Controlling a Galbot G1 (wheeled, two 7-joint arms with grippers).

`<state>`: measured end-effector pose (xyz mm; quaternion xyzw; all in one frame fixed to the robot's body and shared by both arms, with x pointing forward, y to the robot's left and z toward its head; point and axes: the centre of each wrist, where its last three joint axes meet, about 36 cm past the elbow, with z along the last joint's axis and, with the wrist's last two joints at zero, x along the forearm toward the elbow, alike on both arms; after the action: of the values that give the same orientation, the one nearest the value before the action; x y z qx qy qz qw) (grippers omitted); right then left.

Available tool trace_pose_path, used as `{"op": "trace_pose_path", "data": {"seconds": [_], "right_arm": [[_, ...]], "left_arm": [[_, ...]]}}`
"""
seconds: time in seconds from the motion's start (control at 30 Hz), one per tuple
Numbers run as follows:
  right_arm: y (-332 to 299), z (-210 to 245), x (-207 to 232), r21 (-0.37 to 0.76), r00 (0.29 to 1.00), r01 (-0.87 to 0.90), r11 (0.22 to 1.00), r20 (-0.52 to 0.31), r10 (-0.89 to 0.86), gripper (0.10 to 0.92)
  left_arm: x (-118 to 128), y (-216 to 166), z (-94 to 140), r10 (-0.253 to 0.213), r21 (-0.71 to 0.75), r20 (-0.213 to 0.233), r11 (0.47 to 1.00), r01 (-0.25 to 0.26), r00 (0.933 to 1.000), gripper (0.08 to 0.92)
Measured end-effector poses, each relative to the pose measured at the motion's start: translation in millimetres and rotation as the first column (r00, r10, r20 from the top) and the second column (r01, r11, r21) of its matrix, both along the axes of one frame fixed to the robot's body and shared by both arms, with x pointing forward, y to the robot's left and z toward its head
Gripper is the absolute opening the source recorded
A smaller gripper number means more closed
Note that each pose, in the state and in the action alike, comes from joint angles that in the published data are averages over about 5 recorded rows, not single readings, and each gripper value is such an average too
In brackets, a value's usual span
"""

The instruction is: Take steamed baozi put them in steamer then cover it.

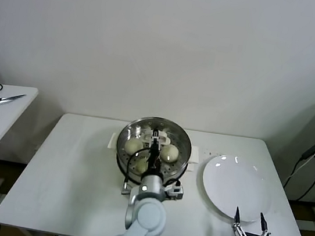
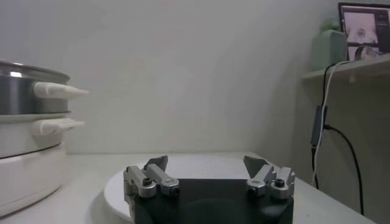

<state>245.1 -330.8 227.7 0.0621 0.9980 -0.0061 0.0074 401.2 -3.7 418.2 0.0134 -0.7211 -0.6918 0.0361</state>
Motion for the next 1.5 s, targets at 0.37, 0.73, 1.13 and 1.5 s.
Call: {"op": "trace_pose_path", "data": {"seconds": [0.37,0.73,1.13,1.5], "right_arm": [[3.5,1.9,1.1,0.011,1.000,0.000,1.000,-0.024,0.000,0.823],[4.9,4.6,4.7,0.016,1.000,0.006,1.000,0.004,-0.006,0.823],[8.3,5.9,9.0,0.020,1.000,0.000,1.000,0.029,-0.001,0.823],[6.0,4.3,6.4,0.011,1.000,-0.028,1.000,0.010,0.028,0.823]], "left_arm": [[-27.4,3.0,30.1,-0.047,-0.149,-0.007,0.988,0.045,0.9989,0.809],[-42.7,62.7,56.1,-0.075,-0.547,0.065,0.831,0.098,0.9951,0.823],[-60.3,225.5,17.1,0.004,-0.845,0.042,0.533,0.033,0.9991,0.823],[-103.0,294.6,-45.9,0.043,-0.953,0.009,0.304,-0.004,0.9990,0.823]]}}
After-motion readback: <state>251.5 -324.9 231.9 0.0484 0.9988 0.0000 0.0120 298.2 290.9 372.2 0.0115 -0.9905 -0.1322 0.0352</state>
